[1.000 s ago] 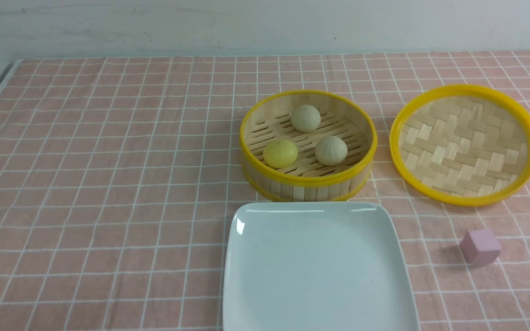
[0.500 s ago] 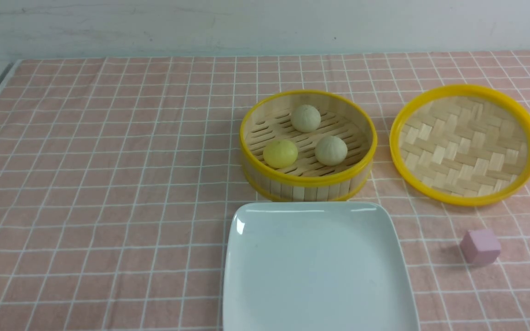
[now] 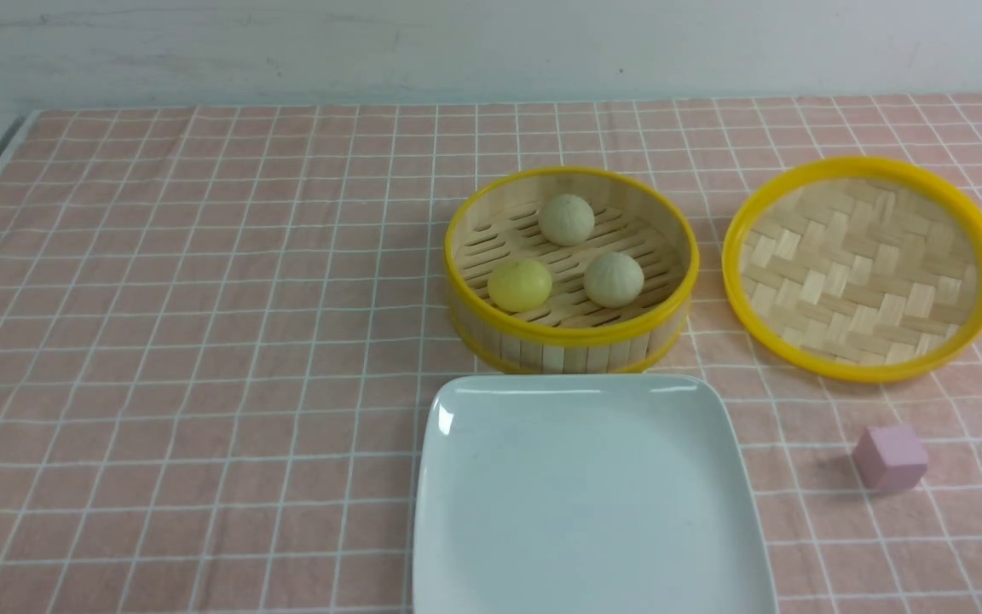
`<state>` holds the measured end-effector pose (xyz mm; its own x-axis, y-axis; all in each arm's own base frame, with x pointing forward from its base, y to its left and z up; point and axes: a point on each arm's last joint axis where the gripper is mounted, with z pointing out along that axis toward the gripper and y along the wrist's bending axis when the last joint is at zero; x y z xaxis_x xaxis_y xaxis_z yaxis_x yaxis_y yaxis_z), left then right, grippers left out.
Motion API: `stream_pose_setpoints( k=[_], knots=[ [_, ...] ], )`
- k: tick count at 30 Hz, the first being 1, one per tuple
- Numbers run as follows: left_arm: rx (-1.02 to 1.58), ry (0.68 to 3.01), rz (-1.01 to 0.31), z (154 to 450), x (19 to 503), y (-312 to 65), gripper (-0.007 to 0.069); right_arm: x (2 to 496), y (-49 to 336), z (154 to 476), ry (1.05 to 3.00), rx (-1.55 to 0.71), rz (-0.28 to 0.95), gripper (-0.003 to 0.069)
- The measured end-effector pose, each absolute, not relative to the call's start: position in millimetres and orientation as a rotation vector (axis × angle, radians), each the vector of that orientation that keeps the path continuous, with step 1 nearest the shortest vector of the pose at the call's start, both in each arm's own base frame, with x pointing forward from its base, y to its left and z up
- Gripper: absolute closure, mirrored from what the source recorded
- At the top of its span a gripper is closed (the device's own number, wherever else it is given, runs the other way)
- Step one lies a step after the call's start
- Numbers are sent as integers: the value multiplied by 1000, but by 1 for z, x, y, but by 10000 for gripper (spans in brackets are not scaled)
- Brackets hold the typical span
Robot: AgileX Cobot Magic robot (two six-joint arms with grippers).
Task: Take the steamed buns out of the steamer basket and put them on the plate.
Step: Use the right arm to grab the steamed stuffed bun that is closest to it
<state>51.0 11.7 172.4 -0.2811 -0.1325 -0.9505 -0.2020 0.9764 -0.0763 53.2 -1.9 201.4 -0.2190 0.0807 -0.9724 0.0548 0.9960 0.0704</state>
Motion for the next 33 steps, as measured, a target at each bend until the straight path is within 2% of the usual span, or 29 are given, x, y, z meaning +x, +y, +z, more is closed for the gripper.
stream_pose_setpoints(
  k=[2, 7, 13, 33],
  knots=[
    [-243, 1861, 69, 172, 51, 12, 385, 52, -2, 214, 1749, 101, 31, 217],
    [-243, 1861, 69, 172, 51, 12, 385, 38, 0, 274, 1570, 100, 53, 217],
    [-243, 1861, 69, 172, 51, 12, 385, 18, 2, 315, 1509, 100, 87, 217],
    [-243, 1861, 69, 172, 51, 12, 385, 15, 4, 322, 1479, 113, 135, 217]
  ],
)
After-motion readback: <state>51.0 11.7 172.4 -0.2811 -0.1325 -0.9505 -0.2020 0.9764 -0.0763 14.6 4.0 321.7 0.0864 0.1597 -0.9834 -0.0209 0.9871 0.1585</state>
